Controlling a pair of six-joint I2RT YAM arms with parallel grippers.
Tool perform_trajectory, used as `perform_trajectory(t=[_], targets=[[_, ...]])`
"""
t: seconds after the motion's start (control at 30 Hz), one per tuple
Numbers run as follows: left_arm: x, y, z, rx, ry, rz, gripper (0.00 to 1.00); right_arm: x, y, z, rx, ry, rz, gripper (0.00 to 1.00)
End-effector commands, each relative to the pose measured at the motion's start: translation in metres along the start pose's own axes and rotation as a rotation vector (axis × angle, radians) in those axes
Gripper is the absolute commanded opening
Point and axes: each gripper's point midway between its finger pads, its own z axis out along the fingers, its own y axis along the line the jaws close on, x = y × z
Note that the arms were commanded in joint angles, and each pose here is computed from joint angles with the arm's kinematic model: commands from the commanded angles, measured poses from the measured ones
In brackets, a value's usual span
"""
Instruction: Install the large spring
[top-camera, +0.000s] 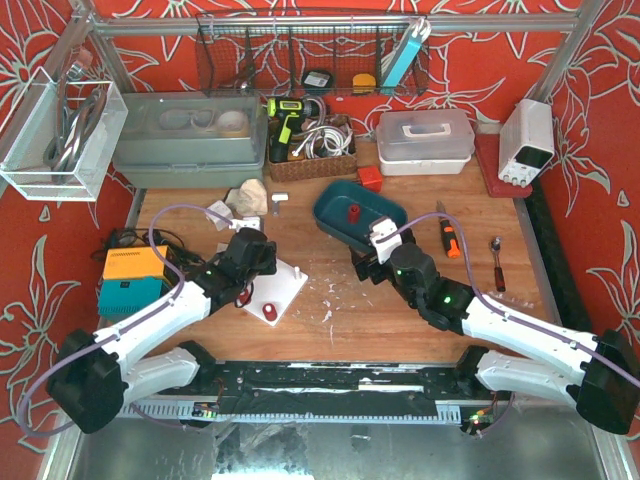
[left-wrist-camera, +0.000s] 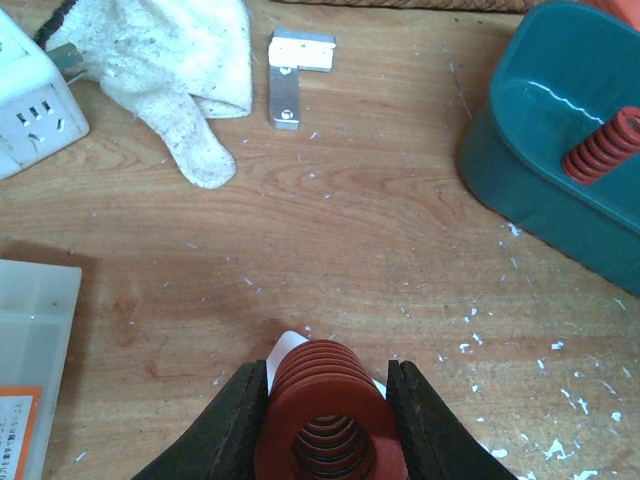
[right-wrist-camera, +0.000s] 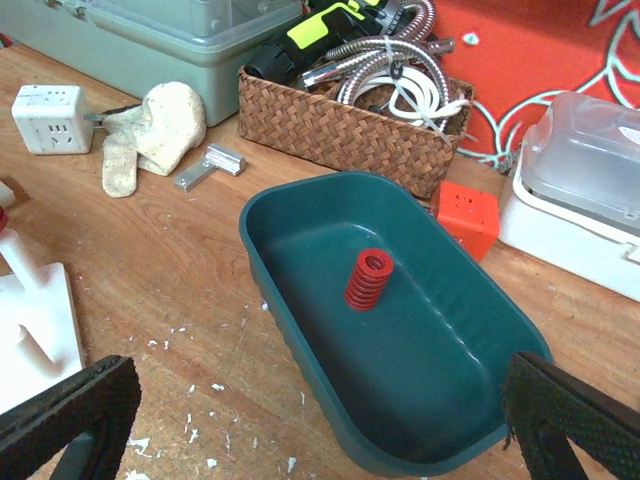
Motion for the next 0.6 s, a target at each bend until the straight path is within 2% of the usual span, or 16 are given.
perform_trajectory(t=[0.0, 0.37, 0.57], targets=[[-0.020, -0.002, 0.002, -0.014, -0.054, -0.004, 0.10, -0.001, 0.004, 0.000, -0.027, -0.004, -0.004, 0.99], [-0.014, -0.006, 0.015, -0.002, -0.034, 0.011, 0.14, -0.001, 0.006, -0.001, -0.040, -0.013, -0.008, 0.99], [-0.004, -0.005, 0.026, -0.016, -0.002, 0.022, 0.19, 0.000, 0.006, 0.000, -0.040, -0.013, -0.017, 0.99]])
